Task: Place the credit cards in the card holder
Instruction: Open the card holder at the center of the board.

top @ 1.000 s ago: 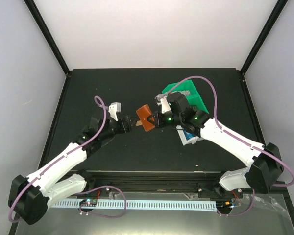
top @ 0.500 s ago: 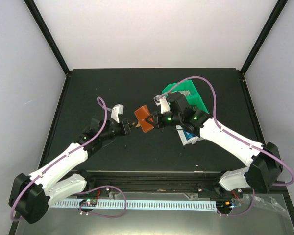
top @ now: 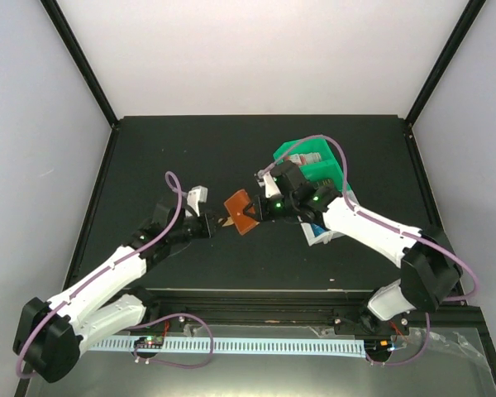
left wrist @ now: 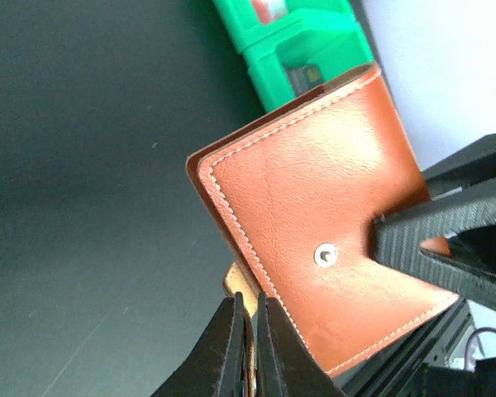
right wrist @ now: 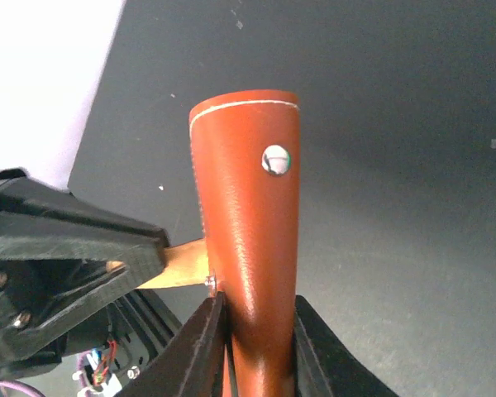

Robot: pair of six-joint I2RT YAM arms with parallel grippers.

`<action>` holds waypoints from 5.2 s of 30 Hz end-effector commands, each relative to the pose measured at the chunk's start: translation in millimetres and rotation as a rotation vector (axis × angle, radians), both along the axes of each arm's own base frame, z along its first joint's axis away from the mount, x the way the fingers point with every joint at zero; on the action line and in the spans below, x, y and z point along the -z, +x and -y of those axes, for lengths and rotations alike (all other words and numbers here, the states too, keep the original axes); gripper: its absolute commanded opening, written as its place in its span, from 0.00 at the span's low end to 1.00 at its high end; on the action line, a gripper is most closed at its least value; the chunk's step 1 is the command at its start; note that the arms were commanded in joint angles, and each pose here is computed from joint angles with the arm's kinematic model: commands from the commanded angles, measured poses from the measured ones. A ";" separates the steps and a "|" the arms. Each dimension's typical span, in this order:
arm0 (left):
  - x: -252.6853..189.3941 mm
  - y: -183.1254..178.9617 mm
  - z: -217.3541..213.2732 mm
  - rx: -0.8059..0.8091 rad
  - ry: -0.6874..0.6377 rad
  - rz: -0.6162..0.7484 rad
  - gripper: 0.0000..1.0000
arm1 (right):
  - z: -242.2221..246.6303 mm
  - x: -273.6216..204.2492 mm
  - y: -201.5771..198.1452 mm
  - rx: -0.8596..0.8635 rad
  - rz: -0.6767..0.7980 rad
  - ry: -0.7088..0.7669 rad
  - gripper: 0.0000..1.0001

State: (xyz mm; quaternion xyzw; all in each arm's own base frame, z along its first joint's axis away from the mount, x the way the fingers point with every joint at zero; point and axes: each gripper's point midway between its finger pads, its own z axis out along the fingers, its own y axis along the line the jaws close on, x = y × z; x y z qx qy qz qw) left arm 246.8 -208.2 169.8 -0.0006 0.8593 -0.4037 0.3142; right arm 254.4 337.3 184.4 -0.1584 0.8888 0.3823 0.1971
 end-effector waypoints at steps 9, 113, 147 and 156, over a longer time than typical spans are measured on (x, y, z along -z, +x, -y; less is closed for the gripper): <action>57.8 -31.5 -24.8 0.008 0.141 -0.129 0.02 | -17.2 64.2 -18.9 0.098 -0.078 -0.198 0.58; 45.9 -44.1 -19.4 0.130 0.189 -0.128 0.02 | -64.0 35.5 -59.1 -0.111 0.053 -0.183 0.07; 66.2 -34.3 -32.3 0.059 0.270 -0.144 0.01 | -43.9 115.3 -30.9 0.034 0.039 -0.449 0.39; 82.4 -29.0 -40.8 0.020 0.331 -0.169 0.03 | -31.2 123.9 -22.8 0.120 0.038 -0.508 0.50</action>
